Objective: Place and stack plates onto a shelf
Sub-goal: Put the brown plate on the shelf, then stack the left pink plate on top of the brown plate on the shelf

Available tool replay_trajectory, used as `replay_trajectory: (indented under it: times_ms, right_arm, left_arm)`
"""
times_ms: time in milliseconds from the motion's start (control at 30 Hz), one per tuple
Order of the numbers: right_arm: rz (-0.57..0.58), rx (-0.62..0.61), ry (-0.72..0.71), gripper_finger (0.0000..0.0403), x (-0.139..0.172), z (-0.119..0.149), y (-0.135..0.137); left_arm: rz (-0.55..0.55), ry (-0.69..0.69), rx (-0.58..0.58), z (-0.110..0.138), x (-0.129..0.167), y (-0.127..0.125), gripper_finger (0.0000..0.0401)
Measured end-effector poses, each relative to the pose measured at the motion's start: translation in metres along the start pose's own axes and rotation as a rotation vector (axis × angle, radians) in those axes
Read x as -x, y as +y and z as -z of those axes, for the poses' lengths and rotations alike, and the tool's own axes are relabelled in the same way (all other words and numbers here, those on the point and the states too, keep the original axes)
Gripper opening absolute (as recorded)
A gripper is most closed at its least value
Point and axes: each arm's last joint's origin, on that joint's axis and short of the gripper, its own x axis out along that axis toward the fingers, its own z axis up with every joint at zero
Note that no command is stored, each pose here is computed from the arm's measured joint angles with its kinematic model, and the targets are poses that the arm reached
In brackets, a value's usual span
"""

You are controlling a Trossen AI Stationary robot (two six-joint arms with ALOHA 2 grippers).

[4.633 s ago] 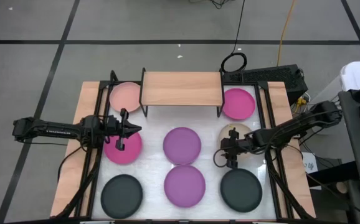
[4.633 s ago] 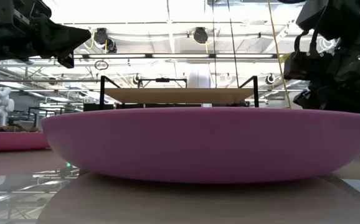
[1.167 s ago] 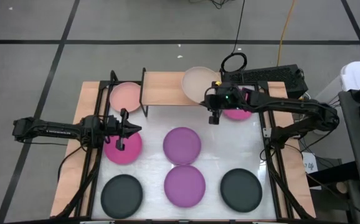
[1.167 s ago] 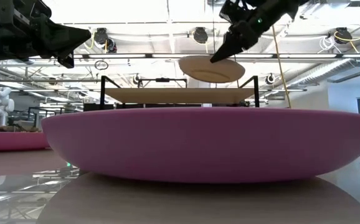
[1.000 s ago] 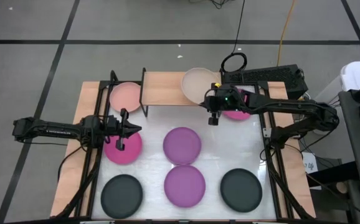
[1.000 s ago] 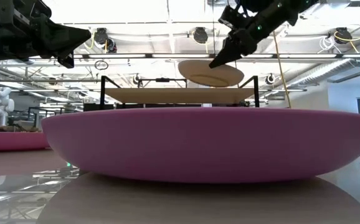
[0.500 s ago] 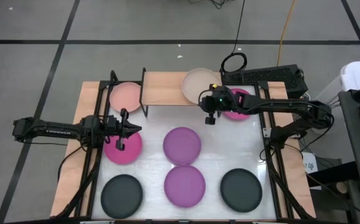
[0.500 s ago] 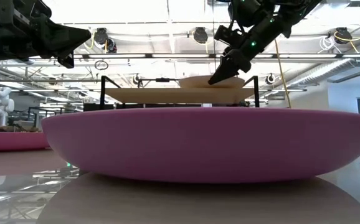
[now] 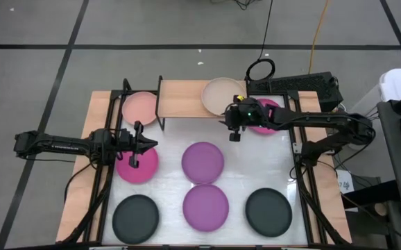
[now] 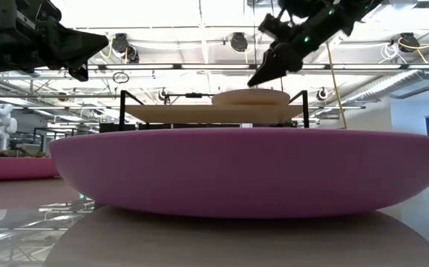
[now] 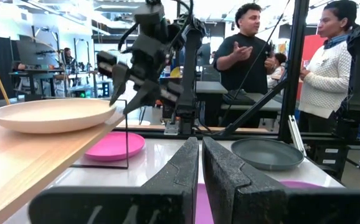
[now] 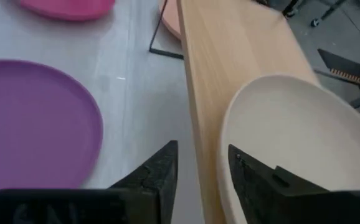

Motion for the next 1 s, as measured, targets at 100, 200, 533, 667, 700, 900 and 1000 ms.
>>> replay_trajectory:
  times_ms: [100, 200, 533, 667, 700, 900, 1000]
  right_arm:
    - [0.009, -0.013, -0.067, 0.0131, 0.019, -0.009, 0.000]
    - [-0.010, -0.059, -0.156, 0.0132, 0.042, -0.020, 0.003]
    - [-0.481, -0.218, -0.364, 0.0132, 0.083, -0.007, 0.060]
    - [-0.490, -0.236, -0.405, 0.0132, 0.085, 0.017, 0.084]
    - [-0.489, -0.242, -0.422, 0.0132, 0.085, 0.022, 0.088]
    - [-0.507, -0.233, -0.554, 0.0132, 0.093, 0.040, 0.099]
    - [-0.510, -0.240, -0.574, 0.0132, 0.096, 0.046, 0.100]
  left_arm:
    - [0.000, 0.000, 0.000, 0.000, 0.000, 0.000, 0.0026]
    - [0.000, 0.000, 0.000, 0.000, 0.000, 0.000, 0.0026]
    - [0.000, 0.000, 0.000, 0.000, 0.000, 0.000, 0.0026]
    - [0.001, 0.000, 0.000, 0.000, 0.000, 0.000, 0.0026]
    - [0.000, 0.001, 0.000, 0.000, 0.000, 0.000, 0.0026]
    - [0.000, 0.000, 0.000, 0.000, 0.000, 0.000, 0.0026]
    - [0.000, 0.000, 0.000, 0.000, 0.000, 0.000, 0.0026]
